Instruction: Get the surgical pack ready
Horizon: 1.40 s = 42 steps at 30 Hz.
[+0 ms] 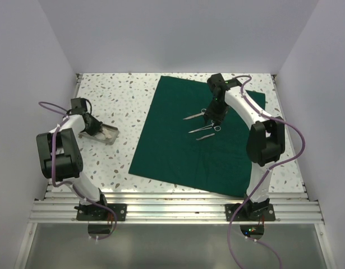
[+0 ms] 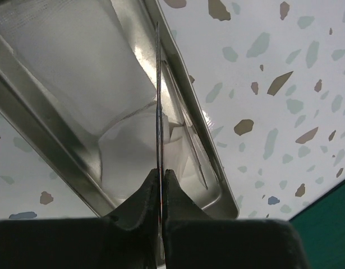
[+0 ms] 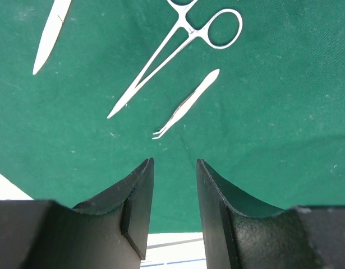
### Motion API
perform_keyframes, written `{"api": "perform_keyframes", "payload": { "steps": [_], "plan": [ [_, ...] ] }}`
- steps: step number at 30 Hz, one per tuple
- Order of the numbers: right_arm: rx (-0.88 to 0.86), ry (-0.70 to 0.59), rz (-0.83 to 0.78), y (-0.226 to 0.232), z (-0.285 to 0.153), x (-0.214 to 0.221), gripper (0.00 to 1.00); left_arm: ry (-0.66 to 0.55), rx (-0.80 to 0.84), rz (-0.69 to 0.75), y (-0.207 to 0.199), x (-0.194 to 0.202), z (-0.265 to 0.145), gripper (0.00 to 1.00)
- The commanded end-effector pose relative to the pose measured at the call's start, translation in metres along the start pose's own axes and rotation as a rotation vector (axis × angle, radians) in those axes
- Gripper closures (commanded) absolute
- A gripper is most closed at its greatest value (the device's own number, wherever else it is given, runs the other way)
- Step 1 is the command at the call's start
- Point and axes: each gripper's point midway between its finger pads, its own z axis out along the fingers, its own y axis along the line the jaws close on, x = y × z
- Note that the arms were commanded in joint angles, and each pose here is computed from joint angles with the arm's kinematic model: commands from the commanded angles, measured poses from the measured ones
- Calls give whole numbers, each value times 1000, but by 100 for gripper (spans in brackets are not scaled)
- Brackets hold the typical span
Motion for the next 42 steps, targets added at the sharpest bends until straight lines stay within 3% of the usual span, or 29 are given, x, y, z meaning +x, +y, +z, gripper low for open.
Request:
{"api": "perform_keyframes", "payload": {
  "steps": [1, 4, 8, 9, 10, 16, 30, 42],
  "plan": [
    [21, -9, 7, -6, 1, -3, 60, -49, 5, -50, -6, -20, 2, 97],
    [16, 1, 0, -4, 4, -1, 60, -43, 29, -58, -11, -19, 1, 88],
    [34, 26, 1, -7, 14, 5, 61, -33, 43, -66, -14, -19, 2, 85],
    [34, 32, 7, -7, 17, 5, 61, -34, 44, -69, -15, -19, 1, 82],
    [34, 37, 13, -7, 18, 6, 60, -39, 48, -71, -16, -20, -1, 73],
    [32, 73, 66, -2, 33, 6, 61, -32, 66, -85, -21, -21, -8, 57],
    [86, 77, 171, -6, 59, 2, 62, 3, 273, -45, -56, -11, -47, 58],
    [129, 93, 188, -17, 80, 12, 63, 127, 599, 156, -133, 37, -79, 53]
  ]
}}
